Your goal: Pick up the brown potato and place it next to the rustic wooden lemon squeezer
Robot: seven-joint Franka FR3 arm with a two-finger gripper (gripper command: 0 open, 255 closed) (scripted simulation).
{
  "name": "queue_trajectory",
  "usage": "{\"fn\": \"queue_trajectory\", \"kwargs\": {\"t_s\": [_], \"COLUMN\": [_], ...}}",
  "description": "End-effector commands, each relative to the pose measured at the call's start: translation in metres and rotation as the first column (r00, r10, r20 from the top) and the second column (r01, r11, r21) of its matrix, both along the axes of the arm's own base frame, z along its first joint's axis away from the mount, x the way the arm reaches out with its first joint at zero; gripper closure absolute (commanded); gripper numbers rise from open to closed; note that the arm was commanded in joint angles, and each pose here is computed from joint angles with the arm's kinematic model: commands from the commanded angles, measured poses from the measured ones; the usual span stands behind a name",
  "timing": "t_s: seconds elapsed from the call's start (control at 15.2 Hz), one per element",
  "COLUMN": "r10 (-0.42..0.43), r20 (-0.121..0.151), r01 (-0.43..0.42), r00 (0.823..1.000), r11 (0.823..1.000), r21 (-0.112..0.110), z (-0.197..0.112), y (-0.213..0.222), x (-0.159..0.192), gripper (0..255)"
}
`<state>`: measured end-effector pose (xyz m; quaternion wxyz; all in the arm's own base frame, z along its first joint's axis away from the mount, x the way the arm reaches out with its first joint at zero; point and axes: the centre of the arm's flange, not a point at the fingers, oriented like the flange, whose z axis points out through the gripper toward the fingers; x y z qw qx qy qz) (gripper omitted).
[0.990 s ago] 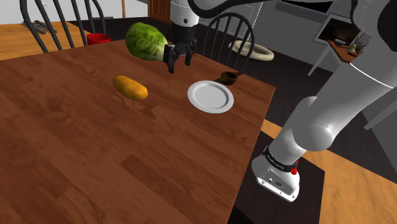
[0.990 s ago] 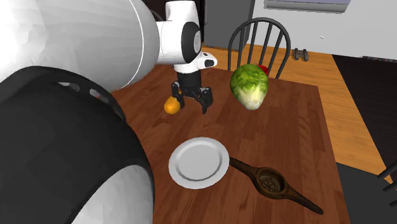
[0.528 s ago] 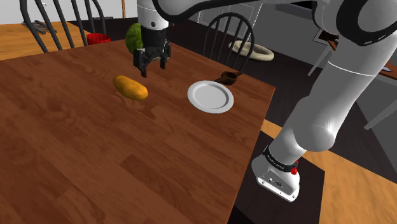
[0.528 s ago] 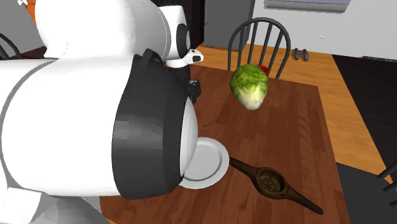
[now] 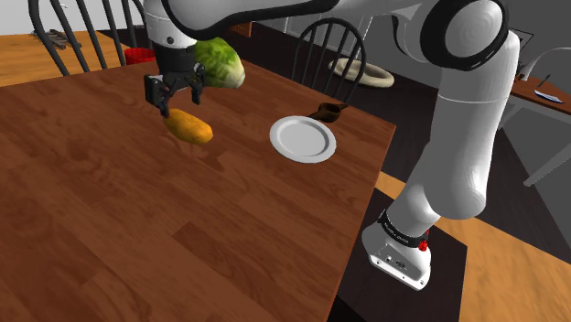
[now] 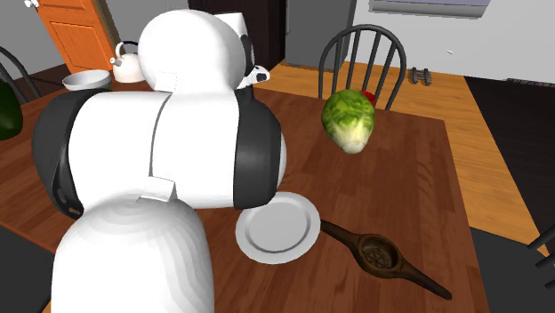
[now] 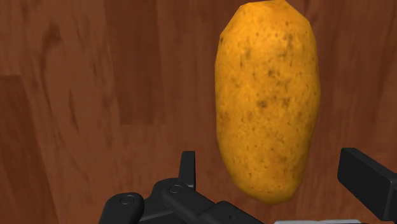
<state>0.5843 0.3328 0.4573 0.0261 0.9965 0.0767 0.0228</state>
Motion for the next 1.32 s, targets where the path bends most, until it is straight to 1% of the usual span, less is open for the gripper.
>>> {"fn": "queue_trajectory", "kwargs": {"t_s": [0.0,0.4,0.92,0.99,1.25], "r10": [0.003,0.003,0.003,0.003,0.003], "r20": [0.002,0.002,0.002,0.002,0.002], "r01": [-0.003,-0.003,-0.003,-0.003,-0.003], "r00": [1.0,1.0,1.0,1.0,1.0], "r11": [1.0,1.0,1.0,1.0,1.0], "r21": [0.001,0.001,0.001,0.001,0.001], "z": [-0.005,-0.04,-0.039,-0.039,-0.039], "y": [0.007,0.005,0.005,0.005,0.005], "x": [0.003,0.005,0.005,0.005,0.005], "gripper": [0,0,0,255,255]}}
